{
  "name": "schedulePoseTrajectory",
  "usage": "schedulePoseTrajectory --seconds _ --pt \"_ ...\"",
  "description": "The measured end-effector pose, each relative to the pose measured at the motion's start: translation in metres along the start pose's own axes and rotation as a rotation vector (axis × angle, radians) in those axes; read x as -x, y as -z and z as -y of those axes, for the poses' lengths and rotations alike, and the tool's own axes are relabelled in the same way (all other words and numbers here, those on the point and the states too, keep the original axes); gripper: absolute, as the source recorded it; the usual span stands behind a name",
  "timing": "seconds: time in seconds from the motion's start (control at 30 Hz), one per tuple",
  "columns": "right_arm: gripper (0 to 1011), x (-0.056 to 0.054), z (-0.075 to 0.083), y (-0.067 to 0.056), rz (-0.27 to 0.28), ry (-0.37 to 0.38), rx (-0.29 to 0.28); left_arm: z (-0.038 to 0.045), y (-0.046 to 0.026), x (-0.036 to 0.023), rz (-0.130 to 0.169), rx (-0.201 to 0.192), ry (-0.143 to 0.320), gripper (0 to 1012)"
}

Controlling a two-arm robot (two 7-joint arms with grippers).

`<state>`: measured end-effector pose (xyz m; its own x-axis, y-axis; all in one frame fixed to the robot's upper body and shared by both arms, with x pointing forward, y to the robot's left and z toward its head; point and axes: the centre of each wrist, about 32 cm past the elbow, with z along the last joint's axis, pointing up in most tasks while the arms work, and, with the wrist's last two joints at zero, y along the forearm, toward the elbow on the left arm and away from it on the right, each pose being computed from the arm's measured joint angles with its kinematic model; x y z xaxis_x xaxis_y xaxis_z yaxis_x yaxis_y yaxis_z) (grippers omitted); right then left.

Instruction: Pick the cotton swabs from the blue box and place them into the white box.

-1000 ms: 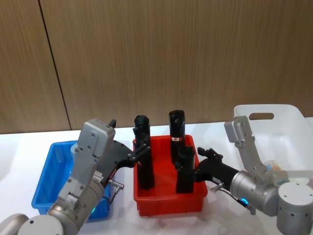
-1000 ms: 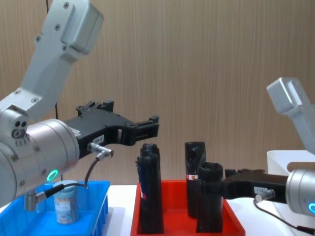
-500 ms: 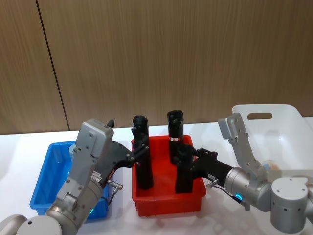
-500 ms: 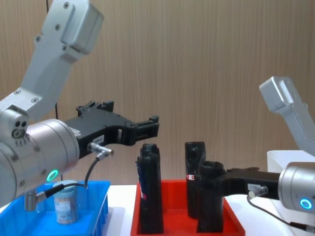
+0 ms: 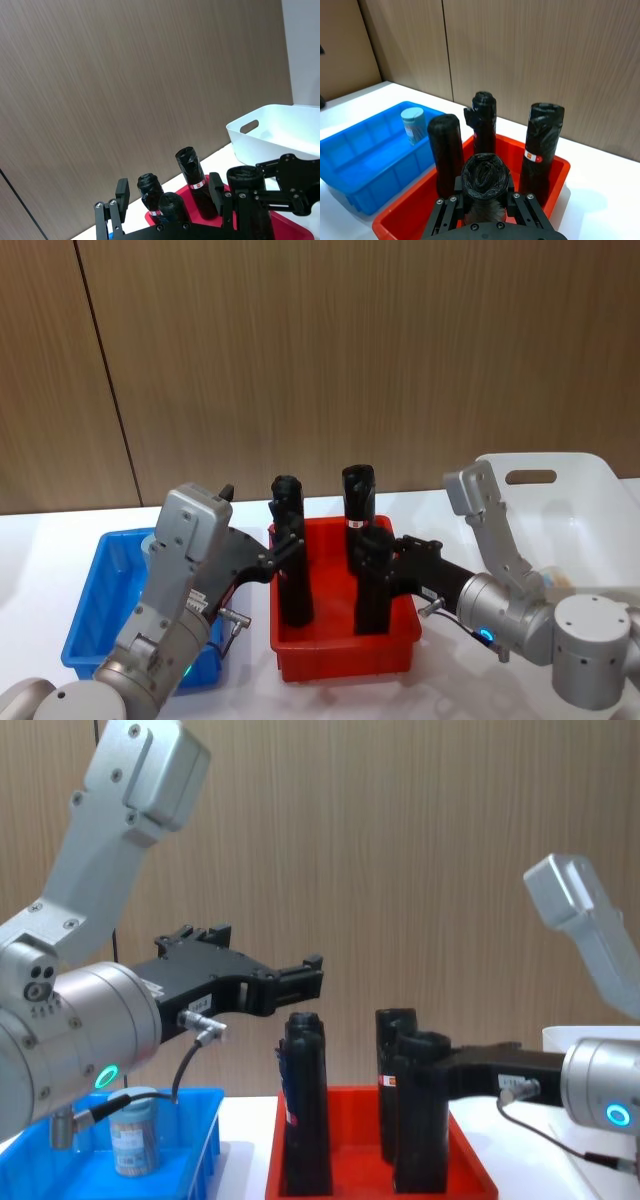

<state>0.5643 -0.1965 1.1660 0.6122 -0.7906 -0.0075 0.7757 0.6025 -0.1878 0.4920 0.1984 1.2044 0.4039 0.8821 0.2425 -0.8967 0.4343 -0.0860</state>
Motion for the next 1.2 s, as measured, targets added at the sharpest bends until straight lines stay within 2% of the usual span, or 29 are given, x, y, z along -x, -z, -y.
schedulePoseTrajectory --seconds 0.3,0.33,0.6,0.8,0.9,1.03,1.2 --pt "393 0.001 0.005 -0.016 0.009 0.005 -0.045 0.0000 0.0000 0.0000 0.000 0.000 0.000 1004" --pt "386 0.001 0.006 -0.022 0.015 0.011 -0.062 0.0000 0.0000 0.0000 0.000 0.000 0.000 1004" --pt "374 -0.005 0.015 -0.044 0.035 0.049 -0.128 0.0000 0.0000 0.0000 0.000 0.000 0.000 1004" --pt "371 -0.014 0.022 -0.059 0.059 0.095 -0.174 0.0000 0.0000 0.0000 0.000 0.000 0.000 1004" --pt "371 -0.023 0.029 -0.067 0.079 0.139 -0.203 0.0000 0.0000 0.0000 0.000 0.000 0.000 1004" --pt "371 -0.030 0.033 -0.072 0.096 0.174 -0.220 0.0000 0.0000 0.0000 0.000 0.000 0.000 1004" --pt "371 -0.046 0.043 -0.080 0.127 0.249 -0.243 0.0000 0.0000 0.0000 0.000 0.000 0.000 1004"
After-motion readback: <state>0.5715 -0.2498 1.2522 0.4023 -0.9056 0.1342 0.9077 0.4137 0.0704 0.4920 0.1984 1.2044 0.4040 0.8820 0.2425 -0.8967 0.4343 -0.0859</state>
